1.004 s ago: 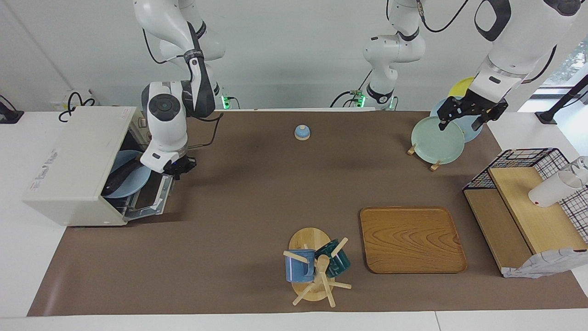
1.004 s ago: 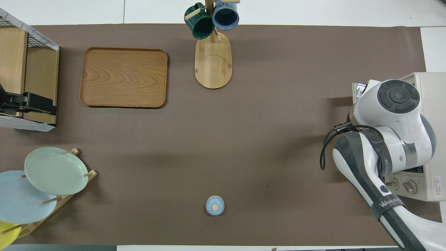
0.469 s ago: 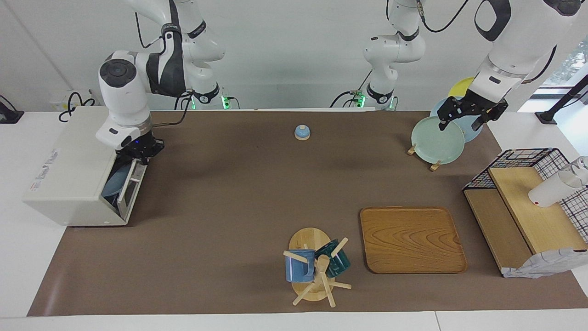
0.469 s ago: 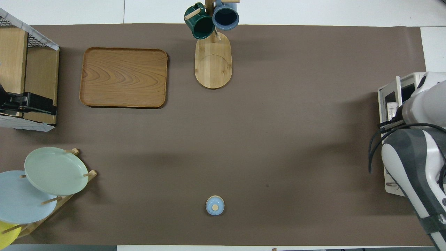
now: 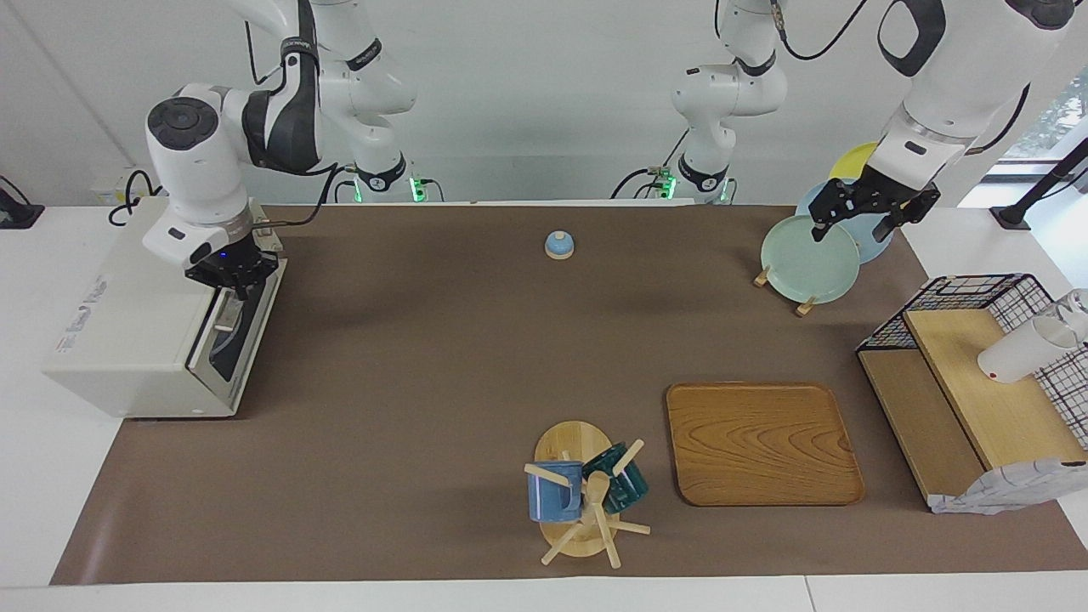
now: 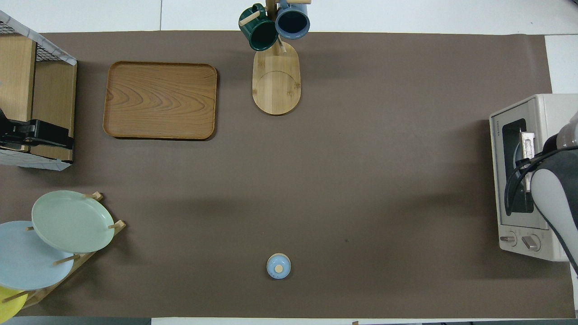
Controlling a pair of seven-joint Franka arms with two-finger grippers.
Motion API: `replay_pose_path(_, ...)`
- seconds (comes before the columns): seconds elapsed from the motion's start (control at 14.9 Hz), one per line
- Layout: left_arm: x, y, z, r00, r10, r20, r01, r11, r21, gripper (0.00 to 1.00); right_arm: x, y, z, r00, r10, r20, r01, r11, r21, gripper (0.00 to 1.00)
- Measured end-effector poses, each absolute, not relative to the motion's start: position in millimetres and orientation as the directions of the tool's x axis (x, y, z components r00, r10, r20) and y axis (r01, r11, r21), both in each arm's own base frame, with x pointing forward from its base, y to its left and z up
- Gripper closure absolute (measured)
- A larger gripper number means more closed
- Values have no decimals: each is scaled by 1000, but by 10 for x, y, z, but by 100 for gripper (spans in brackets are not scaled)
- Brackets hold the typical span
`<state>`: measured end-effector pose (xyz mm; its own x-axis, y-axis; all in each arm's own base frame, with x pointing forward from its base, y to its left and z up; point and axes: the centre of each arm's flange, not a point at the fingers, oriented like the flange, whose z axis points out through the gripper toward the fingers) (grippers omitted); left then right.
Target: Put eggplant into oven
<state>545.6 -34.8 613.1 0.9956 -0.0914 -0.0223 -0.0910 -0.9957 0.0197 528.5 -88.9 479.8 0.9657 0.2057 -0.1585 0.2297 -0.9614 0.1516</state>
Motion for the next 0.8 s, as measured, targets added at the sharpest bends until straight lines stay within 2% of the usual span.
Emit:
replay_pose_path(0.13, 5456, -348, 6131, 996, -91, -22, -91, -996, 20, 0, 5321, -856, 5074, 971, 185, -152, 202, -974, 106, 74)
replay_pose_path(0.2, 5456, -348, 6131, 996, -91, -22, -91, -996, 20, 0, 5336, -815, 5236, 973, 182, -142, 194, -977, 83, 68)
replay_pose_path(0.27, 5456, -348, 6131, 996, -91, -22, -91, -996, 20, 0, 5344, -770, 5386, 975, 179, -132, 188, -980, 59, 68)
replay_pose_path(0.4, 5456, -348, 6131, 996, -91, -22, -91, -996, 20, 0, 5344, -685, 5582, 977, 181, -117, 184, -983, 16, 52)
replay_pose_path(0.74, 5456, -348, 6131, 996, -91, -22, -91, -996, 20, 0, 5315, -592, 5665, 974, 194, -119, 195, -981, 3, 1)
replay_pose_path(0.8, 5456, -348, 6131, 996, -91, -22, -91, -996, 20, 0, 5315, -590, 5664, 974, 194, -119, 196, -981, 3, 0)
